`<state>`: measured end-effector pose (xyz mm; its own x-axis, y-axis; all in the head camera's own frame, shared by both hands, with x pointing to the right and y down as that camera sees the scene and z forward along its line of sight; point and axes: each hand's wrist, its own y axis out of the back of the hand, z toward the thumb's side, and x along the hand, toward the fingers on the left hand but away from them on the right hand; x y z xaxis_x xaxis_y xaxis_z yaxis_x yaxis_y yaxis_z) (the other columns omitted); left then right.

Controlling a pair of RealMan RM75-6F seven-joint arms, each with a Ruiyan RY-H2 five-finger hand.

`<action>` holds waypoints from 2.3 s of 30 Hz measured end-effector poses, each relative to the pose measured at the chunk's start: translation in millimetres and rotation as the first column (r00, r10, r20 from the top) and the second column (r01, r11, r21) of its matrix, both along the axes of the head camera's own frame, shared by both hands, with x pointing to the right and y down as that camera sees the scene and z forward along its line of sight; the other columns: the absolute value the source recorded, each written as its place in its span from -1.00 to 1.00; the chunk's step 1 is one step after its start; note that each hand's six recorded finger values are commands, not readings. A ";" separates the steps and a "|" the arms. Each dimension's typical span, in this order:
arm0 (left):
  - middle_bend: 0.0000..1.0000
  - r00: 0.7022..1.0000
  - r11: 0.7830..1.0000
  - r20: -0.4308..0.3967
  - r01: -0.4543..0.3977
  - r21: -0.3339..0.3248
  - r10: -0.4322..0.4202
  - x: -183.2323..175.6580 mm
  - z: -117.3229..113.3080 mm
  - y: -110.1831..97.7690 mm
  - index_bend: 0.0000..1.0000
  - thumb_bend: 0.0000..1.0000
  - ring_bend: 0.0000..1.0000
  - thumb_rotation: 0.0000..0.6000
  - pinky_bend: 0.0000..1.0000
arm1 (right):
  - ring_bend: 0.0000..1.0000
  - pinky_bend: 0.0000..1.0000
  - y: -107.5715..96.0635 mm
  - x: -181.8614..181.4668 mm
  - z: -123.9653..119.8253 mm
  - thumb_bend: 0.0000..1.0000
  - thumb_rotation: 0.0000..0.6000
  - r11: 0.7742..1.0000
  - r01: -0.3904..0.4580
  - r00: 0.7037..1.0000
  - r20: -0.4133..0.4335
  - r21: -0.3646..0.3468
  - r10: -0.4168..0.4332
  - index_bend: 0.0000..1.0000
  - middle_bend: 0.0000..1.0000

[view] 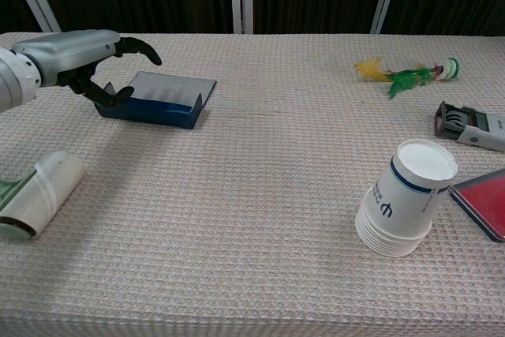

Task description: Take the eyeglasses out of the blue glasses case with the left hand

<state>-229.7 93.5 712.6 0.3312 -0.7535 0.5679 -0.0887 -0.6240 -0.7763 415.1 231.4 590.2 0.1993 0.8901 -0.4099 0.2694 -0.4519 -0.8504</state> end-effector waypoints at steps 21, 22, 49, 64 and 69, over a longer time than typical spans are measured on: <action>-0.87 0.993 0.997 0.115 -0.006 0.081 -0.003 -8.4 4.2 2.7 -0.71 -0.16 -0.86 1.00 -0.78 | -1.00 -0.84 -2.4 2.7 1.8 -0.46 1.00 1.000 -0.001 1.000 -0.004 -0.008 0.001 -0.64 -0.65; -0.87 0.991 0.995 0.131 0.000 0.097 -0.013 -13.8 3.6 3.9 -0.75 -0.22 -0.86 1.00 -0.78 | -1.00 -0.84 -2.8 1.9 2.2 -0.46 1.00 1.000 0.003 1.000 -0.003 -0.009 -0.003 -0.64 -0.65; -0.90 0.974 0.990 0.194 0.102 0.095 -0.119 8.5 51.4 -75.5 -0.73 -0.38 -0.86 1.00 -0.78 | -1.00 -0.84 -2.1 2.4 1.4 -0.46 1.00 0.999 -0.031 0.999 -0.027 -0.015 0.030 -0.64 -0.65; -0.90 0.998 0.998 0.025 -0.052 0.022 0.052 44.4 13.1 -16.8 -0.41 0.69 -0.88 0.56 -0.79 | -1.00 -0.84 -2.2 1.2 4.1 -0.46 1.00 1.000 -0.018 1.000 -0.012 -0.017 0.018 -0.64 -0.65; -0.91 0.993 0.994 0.054 -0.110 0.026 0.108 48.5 14.2 -2.3 -0.38 0.70 -0.89 0.56 -0.79 | -1.00 -0.84 -0.9 3.5 2.2 -0.46 1.00 1.000 -0.021 1.000 -0.014 -0.013 0.021 -0.64 -0.65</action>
<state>-181.2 91.3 726.8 0.3828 -0.7307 0.5653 0.0197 -0.6053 -0.7958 418.6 230.6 592.4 0.1747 0.8887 -0.4239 0.2669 -0.4571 -0.8484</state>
